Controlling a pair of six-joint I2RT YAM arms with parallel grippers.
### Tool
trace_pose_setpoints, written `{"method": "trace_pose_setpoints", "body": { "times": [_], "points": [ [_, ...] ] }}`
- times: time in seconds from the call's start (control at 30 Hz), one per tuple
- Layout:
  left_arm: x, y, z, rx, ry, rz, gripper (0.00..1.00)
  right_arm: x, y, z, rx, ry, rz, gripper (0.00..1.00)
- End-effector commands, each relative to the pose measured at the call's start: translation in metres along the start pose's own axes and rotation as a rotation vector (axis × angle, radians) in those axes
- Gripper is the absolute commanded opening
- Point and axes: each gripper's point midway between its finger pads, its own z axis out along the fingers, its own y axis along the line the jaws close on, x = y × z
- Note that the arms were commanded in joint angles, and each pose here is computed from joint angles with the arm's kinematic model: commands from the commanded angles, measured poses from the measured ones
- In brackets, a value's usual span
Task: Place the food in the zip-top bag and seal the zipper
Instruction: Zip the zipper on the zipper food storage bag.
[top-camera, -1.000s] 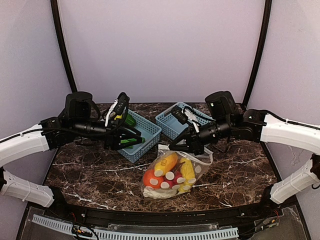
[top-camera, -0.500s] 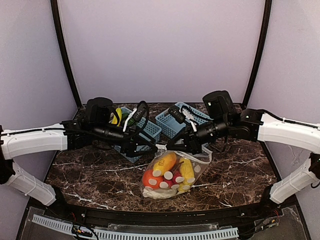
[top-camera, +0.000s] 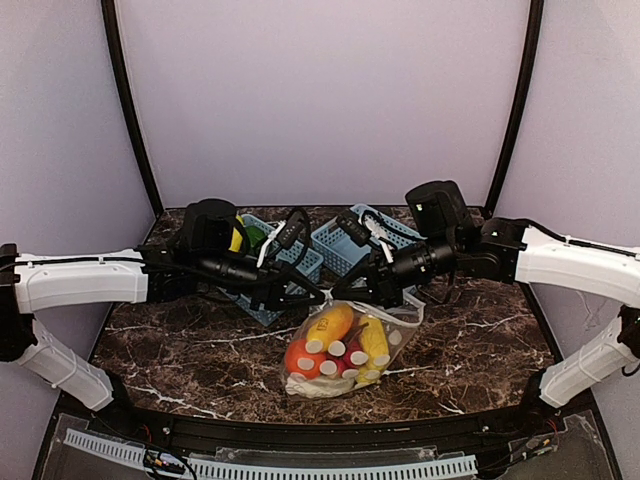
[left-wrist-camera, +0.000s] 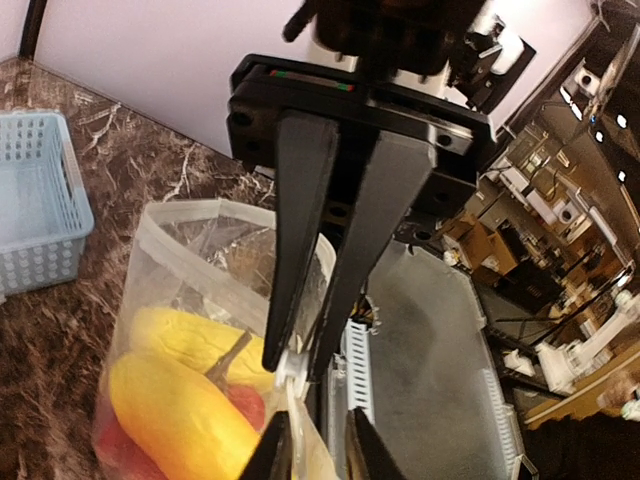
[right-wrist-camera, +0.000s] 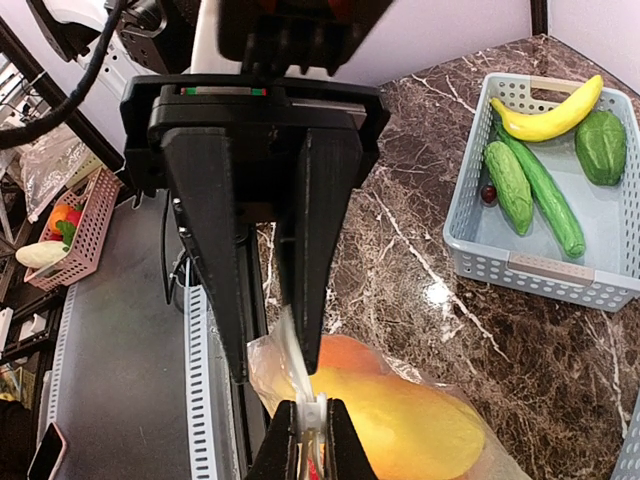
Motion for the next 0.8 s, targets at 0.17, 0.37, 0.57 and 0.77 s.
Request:
{"method": "trace_pose_setpoints", "body": {
  "times": [0.17,0.37,0.57,0.77],
  "points": [
    [-0.019,-0.013,-0.011,-0.032,-0.039,0.094,0.01,-0.016,0.007,-0.006,0.001,-0.041,-0.030,0.06],
    [-0.017,-0.007,-0.024,-0.143,0.001,0.155,0.01,-0.010,0.006,-0.015,0.035,-0.025,-0.027,0.06],
    [-0.013,0.001,-0.036,-0.246,0.053,0.220,0.01,0.003,0.002,-0.020,0.072,0.001,-0.011,0.06],
    [-0.013,0.010,-0.048,-0.317,0.054,0.234,0.01,0.017,-0.004,-0.022,0.106,0.029,0.008,0.06]
  ]
}}
